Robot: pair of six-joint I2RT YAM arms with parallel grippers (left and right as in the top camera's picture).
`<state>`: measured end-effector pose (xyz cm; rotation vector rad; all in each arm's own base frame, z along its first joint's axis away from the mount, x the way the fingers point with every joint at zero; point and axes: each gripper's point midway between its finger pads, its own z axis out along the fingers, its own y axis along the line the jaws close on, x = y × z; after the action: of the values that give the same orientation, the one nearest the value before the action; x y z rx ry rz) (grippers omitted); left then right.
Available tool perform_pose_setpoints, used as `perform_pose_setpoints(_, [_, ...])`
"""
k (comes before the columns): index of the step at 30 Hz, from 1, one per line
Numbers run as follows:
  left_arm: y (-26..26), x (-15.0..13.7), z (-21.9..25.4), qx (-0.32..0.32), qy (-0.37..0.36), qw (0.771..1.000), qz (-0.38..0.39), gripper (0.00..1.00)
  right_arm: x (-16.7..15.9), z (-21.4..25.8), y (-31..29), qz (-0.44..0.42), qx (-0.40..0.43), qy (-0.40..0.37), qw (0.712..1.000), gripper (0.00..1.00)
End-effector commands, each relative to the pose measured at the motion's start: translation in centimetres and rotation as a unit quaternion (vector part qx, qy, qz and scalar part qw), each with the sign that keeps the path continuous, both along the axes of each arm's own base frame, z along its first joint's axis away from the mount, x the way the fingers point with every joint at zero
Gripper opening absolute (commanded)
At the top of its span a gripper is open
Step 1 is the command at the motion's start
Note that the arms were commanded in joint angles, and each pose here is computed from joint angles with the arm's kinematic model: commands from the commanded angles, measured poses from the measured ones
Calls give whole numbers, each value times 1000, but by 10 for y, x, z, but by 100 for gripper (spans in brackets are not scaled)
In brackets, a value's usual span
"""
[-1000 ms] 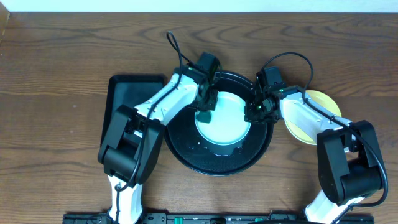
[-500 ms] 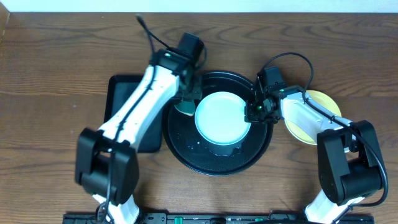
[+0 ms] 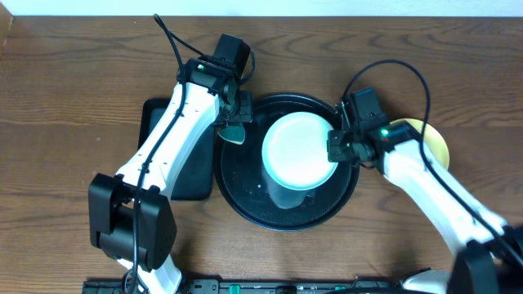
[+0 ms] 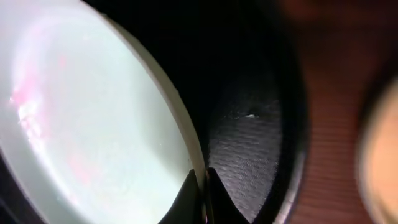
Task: Clean dirty plates on tray and stack at the side
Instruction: 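Lift the white plate with the right gripper and stack it on the yellow plate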
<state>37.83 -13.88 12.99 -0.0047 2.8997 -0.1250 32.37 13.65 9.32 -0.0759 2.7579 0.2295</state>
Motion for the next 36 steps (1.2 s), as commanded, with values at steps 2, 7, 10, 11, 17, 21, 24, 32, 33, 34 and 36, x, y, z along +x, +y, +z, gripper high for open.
perform_pose_setpoints(2, [1, 3, 5, 3, -8, 1000, 5, 8, 1, 33, -19, -6, -98, -78, 992, 1])
perform_pose_setpoints(7, [1, 3, 5, 3, -8, 1000, 5, 8, -6, 62, -25, -7, -168, -138, 976, 1])
perform_pose_setpoints(10, [1, 3, 5, 3, -8, 1000, 5, 8, -9, 81, -23, -7, -203, -179, 963, 1])
perform_pose_setpoints(11, [1, 3, 5, 3, -8, 1000, 5, 8, -10, 87, -23, -8, -216, -194, 957, 1])
perform_pose_setpoints(17, [1, 3, 5, 3, -8, 1000, 5, 8, -17, 124, -22, -22, -308, -282, 908, 1])
perform_pose_setpoints(21, [1, 3, 5, 3, -8, 1000, 5, 8, -24, 146, -17, -27, -354, -330, 875, 1])
perform_pose_setpoints(24, [1, 3, 5, 3, -8, 1000, 4, 8, -31, 160, -12, -31, -376, -361, 853, 1])
perform_pose_setpoints(32, [1, 3, 5, 3, -8, 1000, 4, 8, -48, 199, -9, -64, -432, -434, 788, 1])
perform_pose_setpoints(33, [1, 3, 5, 3, -8, 1000, 4, 8, -50, 202, -9, -68, -435, -441, 782, 1])
perform_pose_setpoints(34, [1, 3, 5, 3, -8, 1000, 4, 8, -51, 204, -8, -69, -436, -445, 779, 1])
perform_pose_setpoints(36, [1, 3, 5, 3, -8, 1000, 4, 8, -52, 204, -6, -67, -433, -446, 780, 1])
